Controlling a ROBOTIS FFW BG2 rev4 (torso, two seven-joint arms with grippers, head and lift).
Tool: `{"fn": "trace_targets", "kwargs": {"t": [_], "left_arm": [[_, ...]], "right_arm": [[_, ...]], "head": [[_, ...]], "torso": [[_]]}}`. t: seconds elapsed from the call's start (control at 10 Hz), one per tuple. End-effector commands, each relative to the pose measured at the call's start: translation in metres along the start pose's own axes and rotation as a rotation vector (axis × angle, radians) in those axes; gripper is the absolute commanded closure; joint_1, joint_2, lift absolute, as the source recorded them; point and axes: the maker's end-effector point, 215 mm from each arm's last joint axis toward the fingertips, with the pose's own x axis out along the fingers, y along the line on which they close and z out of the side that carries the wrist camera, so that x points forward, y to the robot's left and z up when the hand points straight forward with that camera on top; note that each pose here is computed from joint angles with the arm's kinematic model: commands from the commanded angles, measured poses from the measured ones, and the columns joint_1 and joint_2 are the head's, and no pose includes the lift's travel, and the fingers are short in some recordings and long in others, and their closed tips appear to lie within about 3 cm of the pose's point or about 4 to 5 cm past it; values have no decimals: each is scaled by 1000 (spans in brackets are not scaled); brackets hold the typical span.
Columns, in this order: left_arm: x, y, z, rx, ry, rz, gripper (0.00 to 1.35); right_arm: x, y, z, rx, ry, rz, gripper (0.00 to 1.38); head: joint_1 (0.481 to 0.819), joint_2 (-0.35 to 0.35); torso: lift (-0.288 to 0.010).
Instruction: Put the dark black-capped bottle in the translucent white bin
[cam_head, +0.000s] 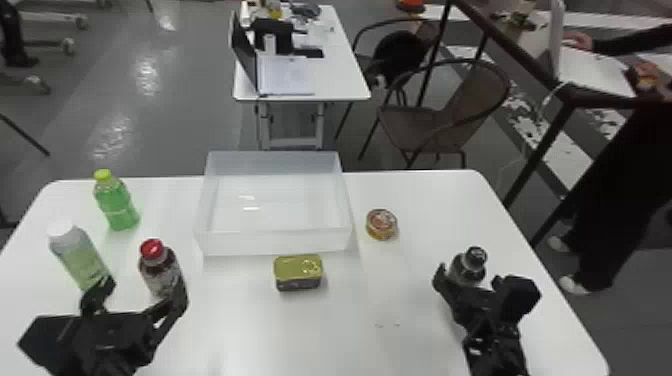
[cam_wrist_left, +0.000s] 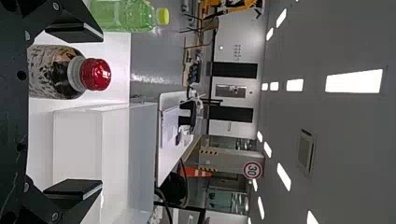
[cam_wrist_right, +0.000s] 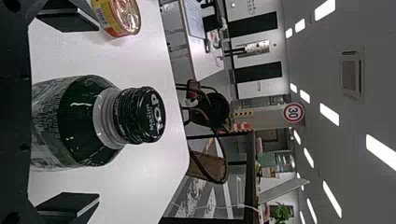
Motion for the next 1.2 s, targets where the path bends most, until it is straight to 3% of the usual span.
{"fn": "trace_targets", "kwargs": {"t": [0.0,0.3,0.4,0.5,0.6,1.1], "left_arm": [[-1,1,-1,-3,2,-1,190],[-4,4,-3,-24,4,4,190],[-5,4,-6,-29,9,7,190],[-6,5,-6,-29,9,11,190],[-7,6,-6,-31,7,13,190],[-6,5,-5,-28,4,3,190]], "right_arm": [[8,-3,-5,-5,17,-3,-2],[18,-12,-13,-54,51,7,36],[22,-12,-12,-61,55,25,282],[25,-11,-10,-74,60,30,760],[27,-8,-7,-80,56,20,865],[31,8,23,-58,-2,35,858]], "head": [[695,-109],[695,-113],[695,-115],[695,-114],[695,-115],[695,-103]], "torso": [[-20],[-20],[-20],[-20],[-20],[-20]]}}
